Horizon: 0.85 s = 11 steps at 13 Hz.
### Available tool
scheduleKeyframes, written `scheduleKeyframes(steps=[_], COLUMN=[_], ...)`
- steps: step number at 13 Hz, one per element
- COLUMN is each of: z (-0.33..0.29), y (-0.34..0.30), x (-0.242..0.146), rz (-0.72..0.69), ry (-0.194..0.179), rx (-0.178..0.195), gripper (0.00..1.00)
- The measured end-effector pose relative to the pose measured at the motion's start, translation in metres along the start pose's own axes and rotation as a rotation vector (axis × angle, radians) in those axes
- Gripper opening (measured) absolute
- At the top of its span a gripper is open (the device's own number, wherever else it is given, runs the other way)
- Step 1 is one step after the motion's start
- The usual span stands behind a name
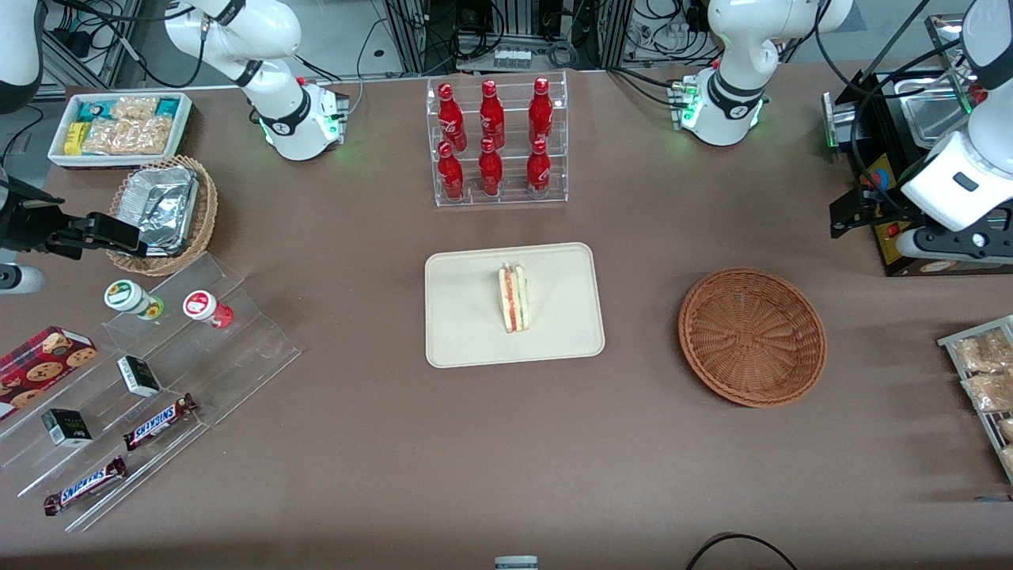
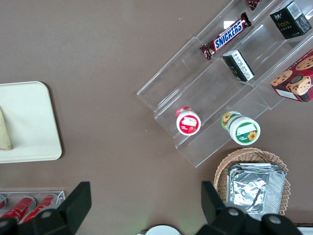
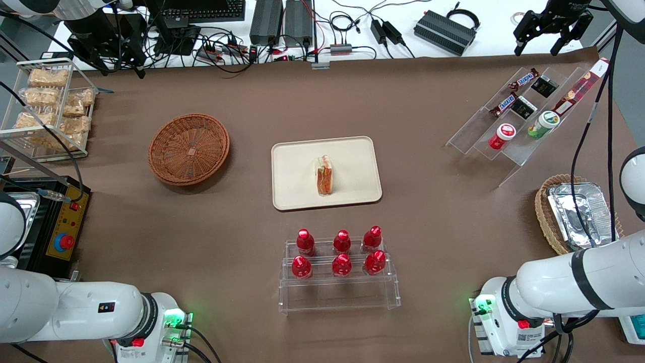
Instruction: Place sandwich from basket to tray
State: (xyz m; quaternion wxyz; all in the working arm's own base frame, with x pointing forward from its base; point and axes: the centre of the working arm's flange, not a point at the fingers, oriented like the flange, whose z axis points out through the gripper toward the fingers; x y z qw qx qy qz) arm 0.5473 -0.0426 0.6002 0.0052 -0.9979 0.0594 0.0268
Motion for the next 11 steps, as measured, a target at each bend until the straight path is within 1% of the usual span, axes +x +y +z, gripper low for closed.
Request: scheduleKeyframes(steps=[4,6,8,11], z=[-0.014,-0.019,-0.018,-0.016], y=[0.024,0.033,0.034,0.009], x=[0.003,0.004,0.004,0.006], rz=[0.043,0.064,0.064,0.019], ry=[0.035,0.046,0.045,0.039], rx=[0.003,0.031,0.041,0.039], gripper=[1.00,1.00,1.00,1.00])
